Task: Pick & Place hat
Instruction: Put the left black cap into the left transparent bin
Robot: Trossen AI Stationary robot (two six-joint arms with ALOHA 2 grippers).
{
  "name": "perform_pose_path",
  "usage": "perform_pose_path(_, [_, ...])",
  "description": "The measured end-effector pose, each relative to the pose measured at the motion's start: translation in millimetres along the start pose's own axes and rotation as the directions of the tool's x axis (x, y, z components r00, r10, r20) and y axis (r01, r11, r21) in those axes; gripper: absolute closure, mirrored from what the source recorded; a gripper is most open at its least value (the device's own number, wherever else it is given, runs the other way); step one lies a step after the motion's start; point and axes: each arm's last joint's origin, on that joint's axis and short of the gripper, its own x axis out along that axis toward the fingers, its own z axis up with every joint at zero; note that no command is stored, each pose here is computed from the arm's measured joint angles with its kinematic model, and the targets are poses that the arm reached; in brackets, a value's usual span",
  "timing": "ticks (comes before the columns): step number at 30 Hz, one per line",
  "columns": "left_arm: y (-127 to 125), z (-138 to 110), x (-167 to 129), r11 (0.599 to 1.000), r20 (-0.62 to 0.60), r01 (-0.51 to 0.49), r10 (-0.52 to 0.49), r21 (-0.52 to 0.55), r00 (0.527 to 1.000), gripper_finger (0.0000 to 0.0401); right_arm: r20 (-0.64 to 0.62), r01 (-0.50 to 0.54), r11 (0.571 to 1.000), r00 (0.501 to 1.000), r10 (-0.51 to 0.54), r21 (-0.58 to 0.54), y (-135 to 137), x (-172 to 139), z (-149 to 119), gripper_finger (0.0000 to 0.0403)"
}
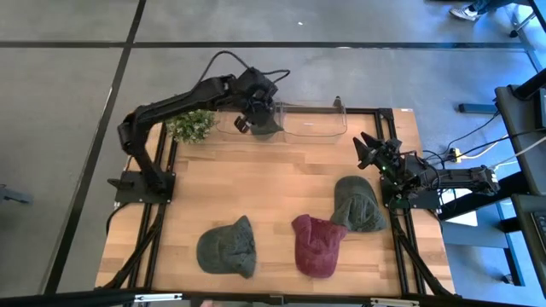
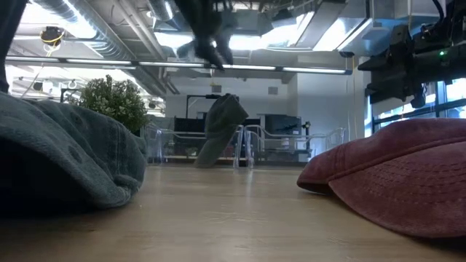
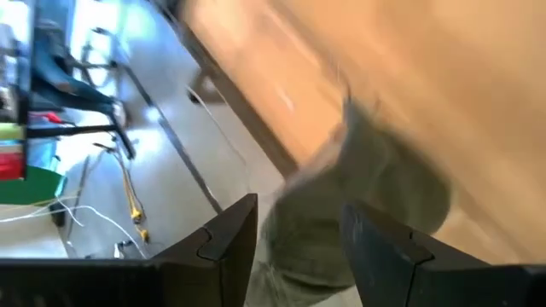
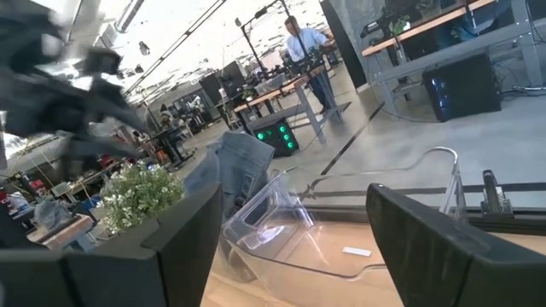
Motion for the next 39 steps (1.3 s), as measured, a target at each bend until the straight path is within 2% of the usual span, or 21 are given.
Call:
perform_pose_path(3, [-8, 18, -27, 0.987, 0.083, 0.021, -0.007, -0.162, 0.997, 0.0241, 0.000, 0.000, 1.000, 1.000, 0.000, -0.003, 0, 0, 0, 0.0114])
perform_pose_path(6, [-17, 33, -47, 0.939, 0.159, 0.082, -0.030, -0.334, 0.987, 0.0242, 0.000, 0.000, 1.000, 1.000, 0.000, -0.004, 0, 0, 0, 0.0114])
perform_pose_path(8, [-25, 44, -59, 0.910, 0.215, 0.135, -0.052, -0.392, 0.975, 0.0241, 0.000, 0.000, 1.000, 1.000, 0.000, 0.000, 0, 0, 0, 0.0114])
perform_pose_path(11, [-37, 62, -69, 0.881, 0.284, 0.225, -0.109, -0.417, 0.953, 0.0240, 0.000, -0.001, 1.000, 1.000, 0.001, 0.003, 0, 0, 0, 0.0114])
perform_pose_path(22, [-73, 121, -79, 0.832, 0.372, 0.373, -0.221, -0.410, 0.901, 0.0244, -0.001, -0.002, 1.000, 1.000, 0.002, 0.012, 0, 0, 0, 0.0114])
perform_pose_path(26, [-85, 138, -80, 0.787, 0.386, 0.425, -0.258, -0.447, 0.885, 0.0244, 0.000, -0.003, 0.997, 1.000, 0.003, 0.074, 0, 0, 0, 0.0114])
perform_pose_path(28, [-94, 148, -81, 0.753, 0.385, 0.450, -0.280, -0.481, 0.879, 0.0244, 0.000, -0.004, 0.993, 1.000, 0.004, 0.115, 0, 0, 0, 0.0114])
perform_pose_path(31, [-109, 167, -82, 0.724, 0.382, 0.467, -0.297, -0.508, 0.875, 0.0243, -0.001, -0.005, 0.991, 1.000, 0.005, 0.136, 0, 0, 0, 0.0114])
perform_pose_path(34, [-131, 192, -82, 0.736, 0.365, 0.468, -0.314, -0.490, 0.876, 0.0242, -0.010, 0.000, 0.992, 1.000, 0.001, 0.125, 0, 0, -1, 0.0114])
perform_pose_path(36, [-149, 208, -79, 0.737, 0.331, 0.460, -0.330, -0.494, 0.884, 0.0243, -0.026, 0.008, 0.995, 1.000, -0.006, 0.102, -1, 0, -3, 0.0114])
perform_pose_path(39, [-173, 228, -73, 0.710, 0.287, 0.452, -0.349, -0.540, 0.892, 0.0244, -0.089, 0.014, 0.999, 0.996, -0.010, 0.037, -4, 0, -10, 0.0114])
